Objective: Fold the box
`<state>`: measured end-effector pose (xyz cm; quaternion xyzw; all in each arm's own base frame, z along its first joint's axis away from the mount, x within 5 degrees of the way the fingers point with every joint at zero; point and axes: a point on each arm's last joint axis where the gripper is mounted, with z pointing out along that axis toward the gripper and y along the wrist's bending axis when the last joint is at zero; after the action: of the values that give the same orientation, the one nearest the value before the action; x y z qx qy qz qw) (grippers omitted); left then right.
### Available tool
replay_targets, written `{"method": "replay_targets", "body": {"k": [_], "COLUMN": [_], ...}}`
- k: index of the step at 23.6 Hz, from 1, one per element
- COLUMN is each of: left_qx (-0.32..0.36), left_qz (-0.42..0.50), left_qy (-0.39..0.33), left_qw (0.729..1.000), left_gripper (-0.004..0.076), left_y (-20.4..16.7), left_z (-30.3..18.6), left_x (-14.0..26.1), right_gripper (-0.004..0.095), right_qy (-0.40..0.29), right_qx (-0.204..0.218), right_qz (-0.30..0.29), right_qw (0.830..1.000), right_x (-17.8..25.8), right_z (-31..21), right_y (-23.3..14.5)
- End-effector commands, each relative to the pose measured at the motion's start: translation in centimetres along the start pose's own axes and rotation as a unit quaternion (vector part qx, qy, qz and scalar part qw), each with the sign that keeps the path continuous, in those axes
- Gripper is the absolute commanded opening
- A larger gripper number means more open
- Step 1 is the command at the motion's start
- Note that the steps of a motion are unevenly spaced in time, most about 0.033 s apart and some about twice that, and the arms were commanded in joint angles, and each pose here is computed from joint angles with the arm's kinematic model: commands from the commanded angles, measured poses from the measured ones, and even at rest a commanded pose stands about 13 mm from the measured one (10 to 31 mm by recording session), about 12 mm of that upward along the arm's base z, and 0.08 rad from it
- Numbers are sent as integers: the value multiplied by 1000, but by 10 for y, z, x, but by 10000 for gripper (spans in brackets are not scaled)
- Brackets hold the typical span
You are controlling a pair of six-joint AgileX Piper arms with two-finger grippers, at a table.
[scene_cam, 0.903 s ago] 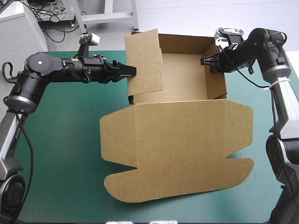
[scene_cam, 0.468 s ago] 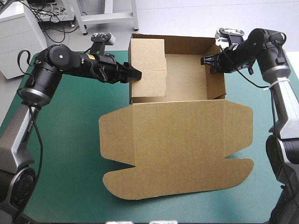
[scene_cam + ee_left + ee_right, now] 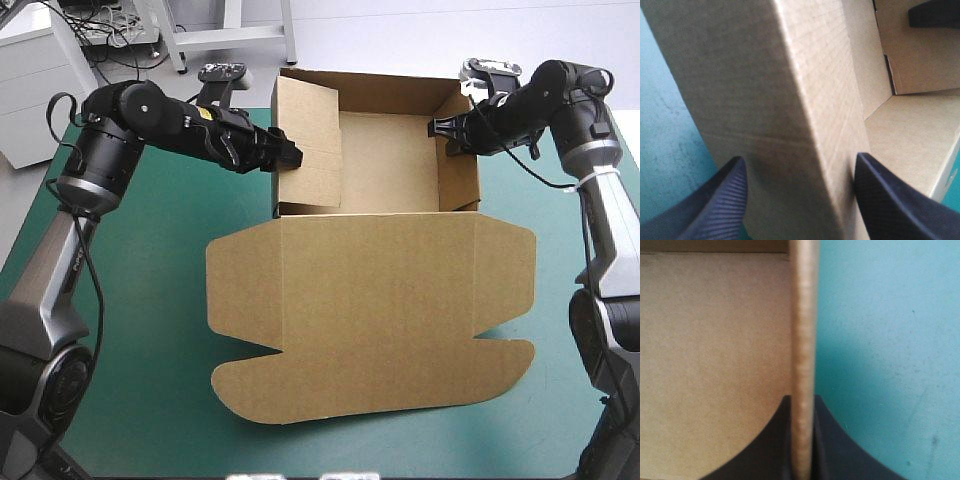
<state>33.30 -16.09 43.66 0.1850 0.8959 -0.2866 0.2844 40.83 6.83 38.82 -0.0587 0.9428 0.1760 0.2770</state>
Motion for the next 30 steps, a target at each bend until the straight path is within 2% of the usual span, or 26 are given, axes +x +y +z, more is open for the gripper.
{"method": "replay_targets", "body": {"k": [1, 7, 14, 19, 26, 28, 30], "left_qx": [2, -62, -100, -154, -184, -190, -192], "left_qz": [11, 13, 25, 33, 27, 22, 22], "left_qy": [-20, -10, 2, 17, 44, 45, 49], "left_qw": [1000, 998, 995, 987, 982, 981, 980], "left_gripper": [444, 441, 367, 335, 90, -35, -32], "left_y": [-20, -22, -15, 2, 19, 21, 23], "left_z": [-16, -10, 5, 21, 48, 50, 53], "left_x": [-6, -10, -12, -13, -13, -13, -12], "right_gripper": [-21, -16, -16, -16, -15, -15, -15], "right_qy": [-61, -53, -31, -31, -31, -27, -14], "right_qx": [-44, -34, 44, 64, 73, 75, 75], "right_qz": [4, -9, -49, -35, -16, -15, -20], "right_qw": [997, 998, 997, 997, 997, 997, 997], "right_x": [-6, -4, 3, 5, 4, 4, 5], "right_z": [-34, -31, -23, -22, -21, -17, -6], "right_y": [21, 28, 40, 43, 41, 40, 43]}}
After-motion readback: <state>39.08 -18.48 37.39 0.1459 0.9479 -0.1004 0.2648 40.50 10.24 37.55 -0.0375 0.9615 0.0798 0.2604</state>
